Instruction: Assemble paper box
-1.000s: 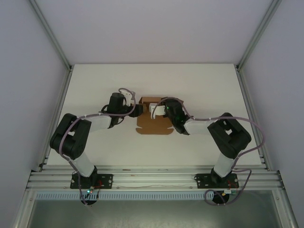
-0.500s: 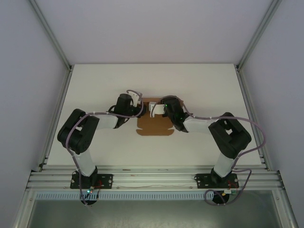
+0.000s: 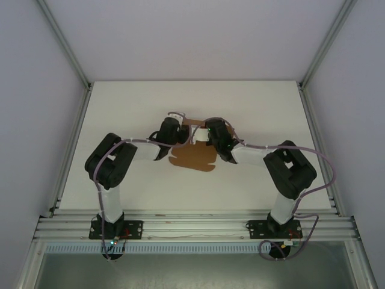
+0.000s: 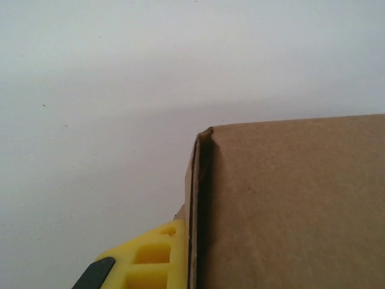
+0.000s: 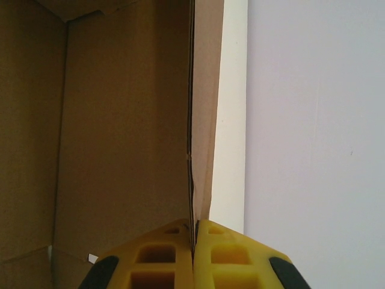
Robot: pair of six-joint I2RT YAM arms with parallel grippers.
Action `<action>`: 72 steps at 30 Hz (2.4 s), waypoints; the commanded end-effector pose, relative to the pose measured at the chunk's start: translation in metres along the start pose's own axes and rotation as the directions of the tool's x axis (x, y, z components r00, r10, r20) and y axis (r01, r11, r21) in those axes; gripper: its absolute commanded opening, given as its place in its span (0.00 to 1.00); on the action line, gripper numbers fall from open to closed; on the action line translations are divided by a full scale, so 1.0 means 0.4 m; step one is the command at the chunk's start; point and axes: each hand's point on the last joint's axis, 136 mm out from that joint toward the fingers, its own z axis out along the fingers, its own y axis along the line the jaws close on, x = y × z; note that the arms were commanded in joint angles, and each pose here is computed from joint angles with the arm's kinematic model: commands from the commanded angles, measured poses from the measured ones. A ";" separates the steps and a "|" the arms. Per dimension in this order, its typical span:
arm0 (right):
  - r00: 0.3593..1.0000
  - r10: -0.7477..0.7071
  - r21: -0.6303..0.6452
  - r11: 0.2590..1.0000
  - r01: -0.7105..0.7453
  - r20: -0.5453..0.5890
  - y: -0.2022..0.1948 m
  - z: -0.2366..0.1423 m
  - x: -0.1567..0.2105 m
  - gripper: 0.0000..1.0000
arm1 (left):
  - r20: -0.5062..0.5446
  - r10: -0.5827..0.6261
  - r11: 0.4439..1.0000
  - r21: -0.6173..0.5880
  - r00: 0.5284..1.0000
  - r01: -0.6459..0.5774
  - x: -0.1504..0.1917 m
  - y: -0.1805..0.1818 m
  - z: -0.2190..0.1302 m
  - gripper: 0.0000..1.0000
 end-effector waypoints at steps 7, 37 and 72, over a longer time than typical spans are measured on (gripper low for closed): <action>0.999 0.007 -0.180 0.984 -0.013 -0.038 0.121 -0.002 0.019 0.00 | 0.014 -0.053 0.937 -0.346 0.999 0.054 0.058 0.102 0.014 0.00; 0.999 0.035 -0.192 0.981 -0.041 -0.037 0.107 -0.015 0.015 0.00 | -0.019 -0.053 0.884 -0.467 0.998 0.038 0.051 0.151 -0.002 0.00; 0.997 0.076 -0.158 0.984 -0.079 -0.029 0.077 -0.012 -0.013 0.00 | 0.005 -0.089 0.985 -0.146 0.996 0.088 0.006 0.028 -0.056 0.52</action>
